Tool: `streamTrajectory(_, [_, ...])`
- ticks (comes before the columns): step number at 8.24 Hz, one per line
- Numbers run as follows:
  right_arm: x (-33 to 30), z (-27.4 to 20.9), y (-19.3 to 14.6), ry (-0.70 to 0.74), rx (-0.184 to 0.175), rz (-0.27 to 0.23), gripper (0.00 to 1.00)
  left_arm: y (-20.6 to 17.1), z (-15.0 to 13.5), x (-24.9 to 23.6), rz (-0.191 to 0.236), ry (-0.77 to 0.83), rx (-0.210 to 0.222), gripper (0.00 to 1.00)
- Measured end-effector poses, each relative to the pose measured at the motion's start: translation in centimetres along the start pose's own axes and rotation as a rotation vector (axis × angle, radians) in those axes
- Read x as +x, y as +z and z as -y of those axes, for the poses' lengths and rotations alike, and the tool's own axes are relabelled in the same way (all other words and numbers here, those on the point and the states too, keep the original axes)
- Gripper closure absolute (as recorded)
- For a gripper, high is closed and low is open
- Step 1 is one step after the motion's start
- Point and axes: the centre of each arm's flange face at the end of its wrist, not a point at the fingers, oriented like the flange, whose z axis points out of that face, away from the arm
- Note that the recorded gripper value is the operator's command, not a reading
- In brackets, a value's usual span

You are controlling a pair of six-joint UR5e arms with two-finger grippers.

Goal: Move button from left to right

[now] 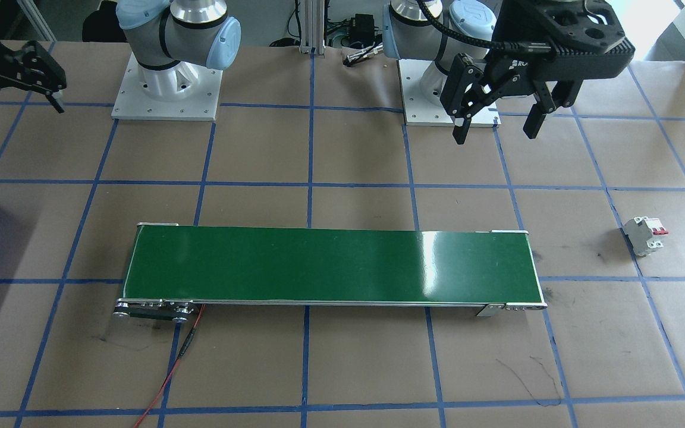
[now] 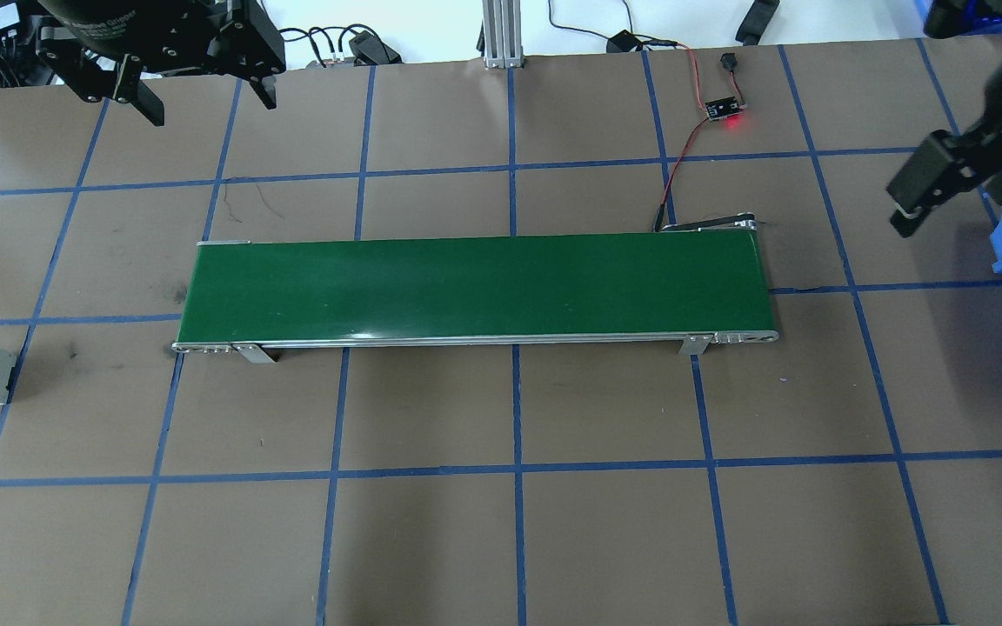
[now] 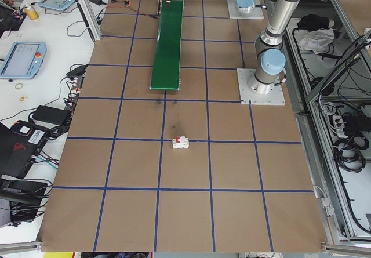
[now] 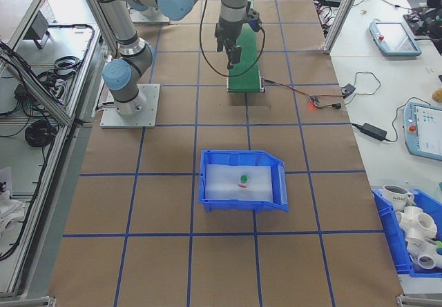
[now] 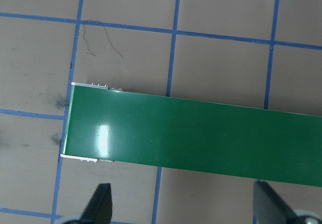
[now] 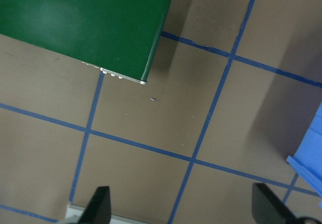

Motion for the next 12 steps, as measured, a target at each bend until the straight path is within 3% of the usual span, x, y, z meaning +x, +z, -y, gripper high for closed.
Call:
streamTrajectory(2, [-6.4,3.2,-1.2,0.107,0.025,-0.017,0.00,-0.1,0.0,0.0,0.000,0.000,0.002,0.00])
streamTrajectory(6, [-8.9,8.1,-2.0,0.297,0.089,-0.017,0.01,-0.2,-0.1,0.0,-0.001,0.002,0.004,0.00])
streamTrajectory(12, [-13.0,8.4,-0.1,0.279,0.119,-0.025,0.00,-0.2,-0.1,0.0,-0.001,0.002,0.004,0.00])
